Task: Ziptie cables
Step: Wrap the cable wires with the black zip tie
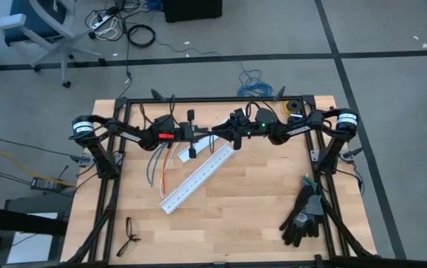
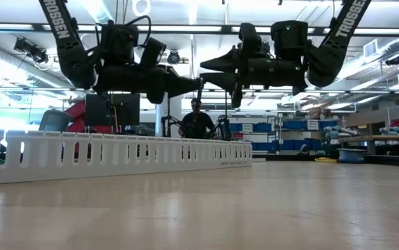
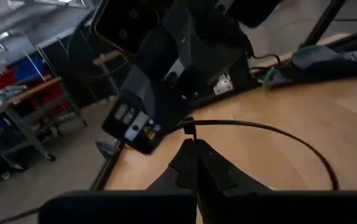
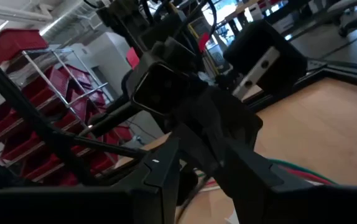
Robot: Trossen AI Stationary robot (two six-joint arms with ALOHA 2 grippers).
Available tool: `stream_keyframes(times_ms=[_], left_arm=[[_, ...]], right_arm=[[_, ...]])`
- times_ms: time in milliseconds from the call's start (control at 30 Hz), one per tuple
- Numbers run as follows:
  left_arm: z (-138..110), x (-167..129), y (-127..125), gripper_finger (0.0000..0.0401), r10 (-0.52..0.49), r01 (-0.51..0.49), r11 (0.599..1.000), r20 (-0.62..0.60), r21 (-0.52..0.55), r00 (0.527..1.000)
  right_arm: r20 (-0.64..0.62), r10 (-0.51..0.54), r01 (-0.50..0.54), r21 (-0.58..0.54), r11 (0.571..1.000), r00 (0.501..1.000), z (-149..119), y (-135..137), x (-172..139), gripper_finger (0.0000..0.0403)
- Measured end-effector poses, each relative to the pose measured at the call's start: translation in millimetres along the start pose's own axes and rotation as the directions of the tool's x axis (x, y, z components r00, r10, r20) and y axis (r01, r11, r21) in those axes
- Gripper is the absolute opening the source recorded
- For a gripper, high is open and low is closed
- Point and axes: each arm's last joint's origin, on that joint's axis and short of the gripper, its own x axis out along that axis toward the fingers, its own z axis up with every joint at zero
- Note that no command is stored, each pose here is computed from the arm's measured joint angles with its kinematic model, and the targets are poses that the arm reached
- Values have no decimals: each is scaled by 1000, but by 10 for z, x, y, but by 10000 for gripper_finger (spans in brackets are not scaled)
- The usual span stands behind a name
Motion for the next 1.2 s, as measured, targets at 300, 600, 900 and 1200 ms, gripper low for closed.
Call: stream_keyframes(times_ms=[300, 600, 900, 1200], left_arm=[[0, 2, -4, 0, -18, 18, 1000, 4, 1, 1000], [-2, 5, -4, 0, -19, 19, 1000, -1, 0, 1000], [-1, 4, -3, 0, -19, 19, 1000, -1, 0, 1000], [4, 4, 8, 0, 10, -10, 1000, -5, 4, 1000]], right_arm=[[-10, -8, 8, -2, 1000, 1000, -2, -17, -3, 114], [20, -51, 51, -14, 999, 998, 51, -96, -40, 114], [8, -30, 30, 4, 1000, 1000, 48, -90, -40, 114], [-15, -1, 2, 25, 1000, 1000, 29, -67, -31, 114]])
